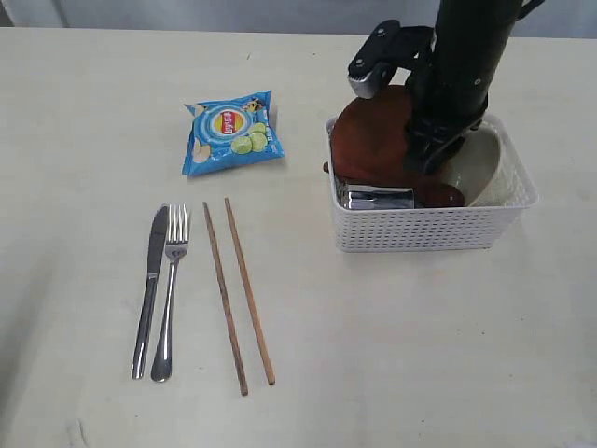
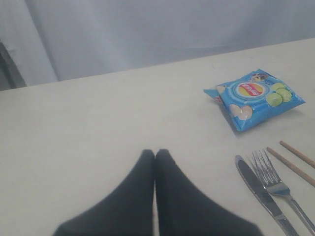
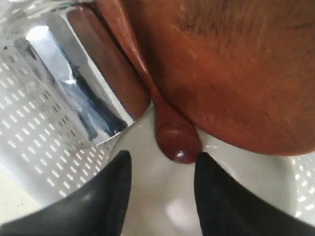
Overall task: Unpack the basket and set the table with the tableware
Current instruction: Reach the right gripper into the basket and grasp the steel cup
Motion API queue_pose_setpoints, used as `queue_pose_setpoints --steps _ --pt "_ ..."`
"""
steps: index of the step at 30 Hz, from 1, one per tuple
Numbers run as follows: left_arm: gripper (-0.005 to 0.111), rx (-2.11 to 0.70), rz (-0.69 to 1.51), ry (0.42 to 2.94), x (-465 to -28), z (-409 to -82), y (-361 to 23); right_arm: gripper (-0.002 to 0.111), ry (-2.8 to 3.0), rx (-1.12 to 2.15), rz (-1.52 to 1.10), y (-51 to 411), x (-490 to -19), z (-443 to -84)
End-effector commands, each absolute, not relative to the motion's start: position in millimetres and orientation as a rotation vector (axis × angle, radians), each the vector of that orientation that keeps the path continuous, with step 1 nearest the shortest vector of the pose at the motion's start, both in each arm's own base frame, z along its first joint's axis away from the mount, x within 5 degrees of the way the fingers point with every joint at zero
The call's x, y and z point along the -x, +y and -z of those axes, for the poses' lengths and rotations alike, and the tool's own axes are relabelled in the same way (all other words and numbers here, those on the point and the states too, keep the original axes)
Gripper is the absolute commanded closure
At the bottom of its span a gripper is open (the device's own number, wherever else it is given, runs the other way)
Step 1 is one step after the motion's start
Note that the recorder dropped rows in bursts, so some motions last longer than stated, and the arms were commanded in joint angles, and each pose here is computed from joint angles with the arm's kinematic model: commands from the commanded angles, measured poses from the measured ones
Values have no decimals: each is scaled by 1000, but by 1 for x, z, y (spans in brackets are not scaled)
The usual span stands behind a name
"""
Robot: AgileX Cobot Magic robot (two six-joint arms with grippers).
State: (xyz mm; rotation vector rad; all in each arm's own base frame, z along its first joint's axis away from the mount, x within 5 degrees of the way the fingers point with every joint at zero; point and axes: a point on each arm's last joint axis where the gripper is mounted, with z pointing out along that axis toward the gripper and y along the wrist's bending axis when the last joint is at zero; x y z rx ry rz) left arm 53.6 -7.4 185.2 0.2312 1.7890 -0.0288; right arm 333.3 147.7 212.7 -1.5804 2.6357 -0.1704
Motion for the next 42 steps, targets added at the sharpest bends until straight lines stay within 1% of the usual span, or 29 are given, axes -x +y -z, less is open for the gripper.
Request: queue_pose_setpoints --steps 1,8,11,12,15,17,21,24,28,29,32,35,38,42 --pt "107 -231 43 1788 -53 -184 -8 68 2622 1605 180 149 -335 -208" --pt "107 -231 43 1788 -53 -184 -8 68 2675 1664 153 151 -335 -190" --pt "107 -231 43 1788 -53 -184 -8 68 2647 1680 11 159 -333 -190" --pt "107 -231 43 1788 -53 -184 -8 66 2639 1685 -37 161 -331 -190" --pt "107 -231 43 1788 -53 -184 -8 55 2657 1637 -157 167 -328 -190" --pt "107 -231 43 1788 -53 -184 -8 52 2666 1622 -163 168 -328 -190" --pt "107 -231 43 1788 -53 -184 -8 52 2777 1472 -164 165 -328 -190" --pt "107 -231 43 1788 -53 -184 -8 52 2908 1305 -216 160 -326 -191" --pt "107 -231 43 1788 -53 -184 -8 52 3041 1038 -242 137 -334 -191" --pt "107 -231 43 1788 -53 -184 -8 52 3065 967 -281 131 -336 -192" --pt "107 -231 43 1788 -53 -184 -8 52 3081 823 -523 122 -340 -195" --pt "107 -231 43 1788 -53 -184 -8 52 3049 728 -698 118 -344 -199" --pt "107 -231 43 1788 -53 -184 -8 52 3055 698 -706 115 -345 -198" --pt "107 -231 43 1788 -53 -184 -8 52 3102 672 -673 113 -346 -189"
